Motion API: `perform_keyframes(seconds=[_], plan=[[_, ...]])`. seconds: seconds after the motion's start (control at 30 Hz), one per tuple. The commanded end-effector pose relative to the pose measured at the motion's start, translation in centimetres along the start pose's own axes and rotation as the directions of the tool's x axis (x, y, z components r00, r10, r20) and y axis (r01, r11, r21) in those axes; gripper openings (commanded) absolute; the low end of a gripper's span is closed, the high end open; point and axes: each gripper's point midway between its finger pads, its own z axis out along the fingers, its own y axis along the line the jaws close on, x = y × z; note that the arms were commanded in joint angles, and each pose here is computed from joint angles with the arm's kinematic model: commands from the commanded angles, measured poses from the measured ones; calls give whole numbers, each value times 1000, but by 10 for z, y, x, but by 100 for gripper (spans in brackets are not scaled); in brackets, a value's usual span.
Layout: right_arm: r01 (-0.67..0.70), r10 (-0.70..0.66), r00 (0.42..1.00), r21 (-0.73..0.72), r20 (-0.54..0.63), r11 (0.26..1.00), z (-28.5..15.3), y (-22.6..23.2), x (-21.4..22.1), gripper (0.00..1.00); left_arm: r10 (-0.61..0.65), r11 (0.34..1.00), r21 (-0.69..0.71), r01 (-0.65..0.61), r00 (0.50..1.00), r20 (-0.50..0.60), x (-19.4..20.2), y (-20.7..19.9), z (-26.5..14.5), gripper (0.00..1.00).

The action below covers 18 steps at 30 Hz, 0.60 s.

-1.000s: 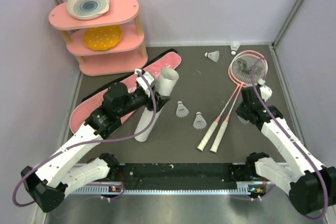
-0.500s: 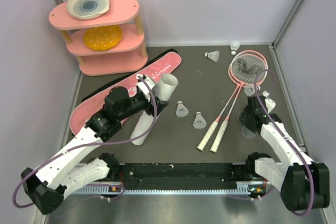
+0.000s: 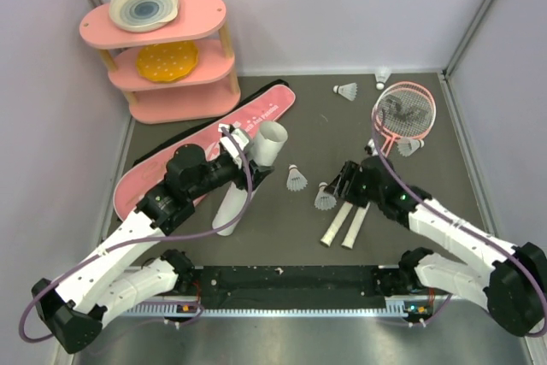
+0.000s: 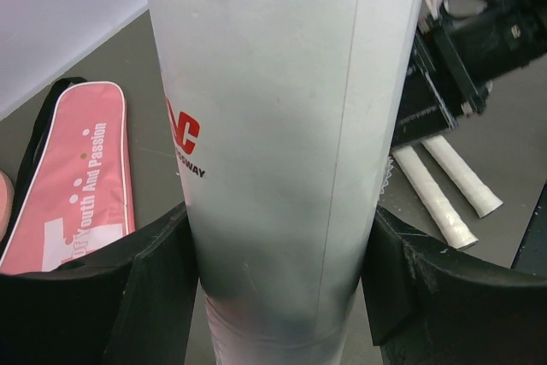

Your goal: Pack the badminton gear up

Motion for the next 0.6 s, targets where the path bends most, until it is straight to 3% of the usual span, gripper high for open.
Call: perform_keyframes(seconds=[0.0,0.03,0.07,0.1,0.2,0.33,0.57], plan=[[-480,480,875,-263,-69,837,-1,59,29,62,36,999,-19,-34,996,85,-23,3,-3,16],[-557,567,822,-297,-61,775,-4,67,25,63,36,999,-20,-35,996,86,-24,3,-4,16],[-551,573,819,-331,-36,766,-8,75,23,65,37,999,-20,-36,996,85,-23,3,-4,16],[-537,572,820,-309,28,785,-10,76,17,67,38,999,-20,-36,996,85,-23,2,-5,16],[-528,553,830,-211,78,822,-6,66,18,76,40,999,-26,-38,995,87,-22,3,-6,16],[-600,621,778,-180,97,780,9,58,20,79,39,999,-17,-38,995,89,-23,1,-6,16],[-665,670,732,-84,125,742,20,52,22,67,40,999,-23,-38,995,87,-22,2,-6,16]])
